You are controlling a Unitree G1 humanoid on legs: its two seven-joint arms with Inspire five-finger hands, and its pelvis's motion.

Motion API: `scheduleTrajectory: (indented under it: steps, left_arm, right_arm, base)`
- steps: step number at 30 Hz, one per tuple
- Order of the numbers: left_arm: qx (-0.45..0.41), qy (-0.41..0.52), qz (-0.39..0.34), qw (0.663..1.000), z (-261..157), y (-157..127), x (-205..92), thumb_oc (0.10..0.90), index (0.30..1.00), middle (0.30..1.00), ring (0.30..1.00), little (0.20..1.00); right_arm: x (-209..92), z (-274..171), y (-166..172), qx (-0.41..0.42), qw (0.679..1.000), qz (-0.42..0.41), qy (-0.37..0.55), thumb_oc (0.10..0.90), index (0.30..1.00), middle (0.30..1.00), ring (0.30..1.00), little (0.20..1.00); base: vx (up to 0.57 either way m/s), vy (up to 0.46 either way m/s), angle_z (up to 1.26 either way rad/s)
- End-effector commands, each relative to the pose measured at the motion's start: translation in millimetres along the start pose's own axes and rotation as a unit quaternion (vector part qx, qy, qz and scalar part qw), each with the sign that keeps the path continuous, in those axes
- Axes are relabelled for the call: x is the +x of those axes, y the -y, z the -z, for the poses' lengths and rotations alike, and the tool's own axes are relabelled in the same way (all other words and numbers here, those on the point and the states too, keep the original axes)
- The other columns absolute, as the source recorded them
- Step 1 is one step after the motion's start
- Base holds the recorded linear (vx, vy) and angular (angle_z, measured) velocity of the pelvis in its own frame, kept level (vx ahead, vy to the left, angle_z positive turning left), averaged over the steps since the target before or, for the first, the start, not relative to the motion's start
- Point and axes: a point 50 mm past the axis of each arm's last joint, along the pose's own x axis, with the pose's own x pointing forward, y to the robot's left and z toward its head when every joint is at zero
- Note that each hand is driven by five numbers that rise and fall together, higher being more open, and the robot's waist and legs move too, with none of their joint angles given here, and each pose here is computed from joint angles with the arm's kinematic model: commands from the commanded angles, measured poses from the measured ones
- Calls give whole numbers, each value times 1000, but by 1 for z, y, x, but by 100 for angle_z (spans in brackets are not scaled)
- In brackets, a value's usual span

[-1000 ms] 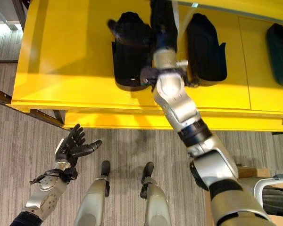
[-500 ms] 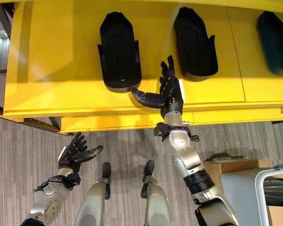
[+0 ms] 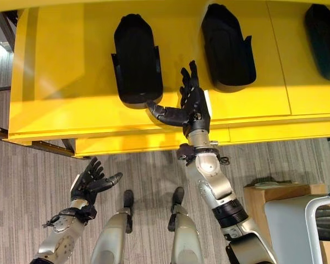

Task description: Move parts from the plastic box to the shelf.

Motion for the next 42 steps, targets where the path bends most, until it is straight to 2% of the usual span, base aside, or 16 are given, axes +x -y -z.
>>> scheduleTrajectory:
  steps: [1,16,42]
  left_arm:
    - [21,49,21,998,-14,1,-8,900,1000,1000,1000,1000]
    - [14,62,21,998,-20,5,-4,900,1000,1000,1000,1000]
    - [5,83,9,996,-31,5,0,900,1000,1000,1000,1000]
  right_arm:
    - [17,-56,-25,47,987,-45,147,900,1000,1000,1000,1000]
    - [37,-50,-26,42,991,-20,124,900,1000,1000,1000,1000]
    - [35,-36,-48,69,992,-58,89,900,1000,1000,1000,1000]
  base:
    - [0,0,0]
    - [0,0,0]
    - [2,2,1]
